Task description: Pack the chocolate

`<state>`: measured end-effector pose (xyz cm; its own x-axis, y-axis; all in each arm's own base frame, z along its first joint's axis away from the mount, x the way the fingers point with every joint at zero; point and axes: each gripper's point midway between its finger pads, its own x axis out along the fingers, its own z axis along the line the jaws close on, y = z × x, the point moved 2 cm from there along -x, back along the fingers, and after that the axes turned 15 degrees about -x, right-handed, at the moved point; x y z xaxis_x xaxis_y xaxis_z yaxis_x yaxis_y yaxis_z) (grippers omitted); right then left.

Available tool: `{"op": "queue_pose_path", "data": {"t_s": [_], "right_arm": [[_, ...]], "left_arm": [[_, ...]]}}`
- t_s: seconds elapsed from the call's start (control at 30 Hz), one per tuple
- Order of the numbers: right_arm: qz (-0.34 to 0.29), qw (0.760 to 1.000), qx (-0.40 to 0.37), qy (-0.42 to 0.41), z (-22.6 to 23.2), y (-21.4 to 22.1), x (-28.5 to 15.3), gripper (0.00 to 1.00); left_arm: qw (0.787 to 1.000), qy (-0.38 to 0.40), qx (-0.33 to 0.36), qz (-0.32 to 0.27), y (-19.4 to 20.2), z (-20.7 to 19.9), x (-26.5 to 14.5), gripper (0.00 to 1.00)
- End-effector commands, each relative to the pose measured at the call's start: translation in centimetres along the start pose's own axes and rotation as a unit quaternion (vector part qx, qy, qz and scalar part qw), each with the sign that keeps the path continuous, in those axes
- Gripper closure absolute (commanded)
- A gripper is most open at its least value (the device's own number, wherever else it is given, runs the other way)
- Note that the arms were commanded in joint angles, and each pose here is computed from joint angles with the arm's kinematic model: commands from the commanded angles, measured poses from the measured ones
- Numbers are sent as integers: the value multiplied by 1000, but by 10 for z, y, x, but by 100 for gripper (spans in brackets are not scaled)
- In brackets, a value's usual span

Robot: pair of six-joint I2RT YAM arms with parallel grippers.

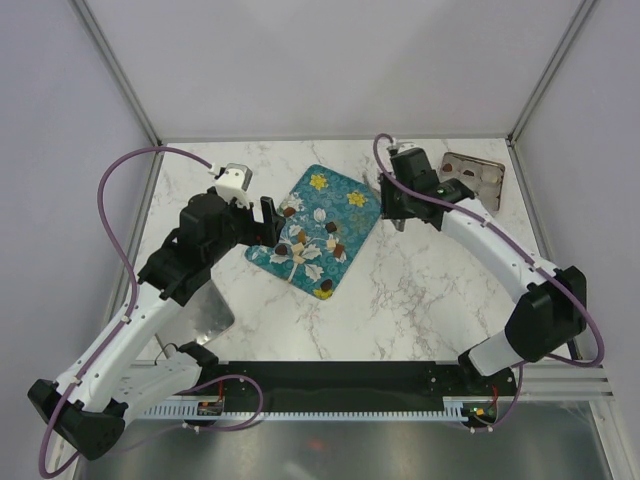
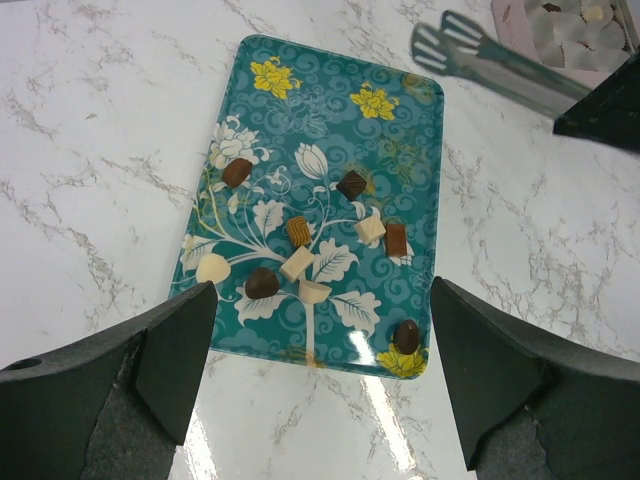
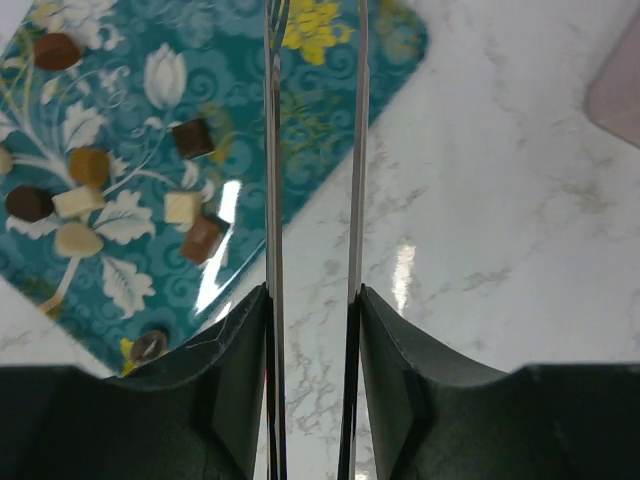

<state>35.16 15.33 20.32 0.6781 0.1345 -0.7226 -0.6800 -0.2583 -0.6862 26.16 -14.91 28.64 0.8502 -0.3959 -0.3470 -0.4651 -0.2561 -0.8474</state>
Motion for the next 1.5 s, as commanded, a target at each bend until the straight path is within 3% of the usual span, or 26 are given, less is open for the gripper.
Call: {"op": "queue_pose_path", "data": {"t_s": [0.0,0.4,0.93,1.47], "right_arm": [[-42,997,-5,-65,49,-13,-2,54],[-29,990,-58,-122,121,19,10,52],[8,992,-109,-67,122,52,23,52],[42,989,-95,-103,129,80,20,53]], "left_arm": [[1000,2,5,-21,-12,-2,-3,5],[1000,2,4,-21,-13,-1,-3,5],[1000,4,4,-20,-12,-2,-3,5],[1000,4,3,-19,-12,-2,-2,5]]}}
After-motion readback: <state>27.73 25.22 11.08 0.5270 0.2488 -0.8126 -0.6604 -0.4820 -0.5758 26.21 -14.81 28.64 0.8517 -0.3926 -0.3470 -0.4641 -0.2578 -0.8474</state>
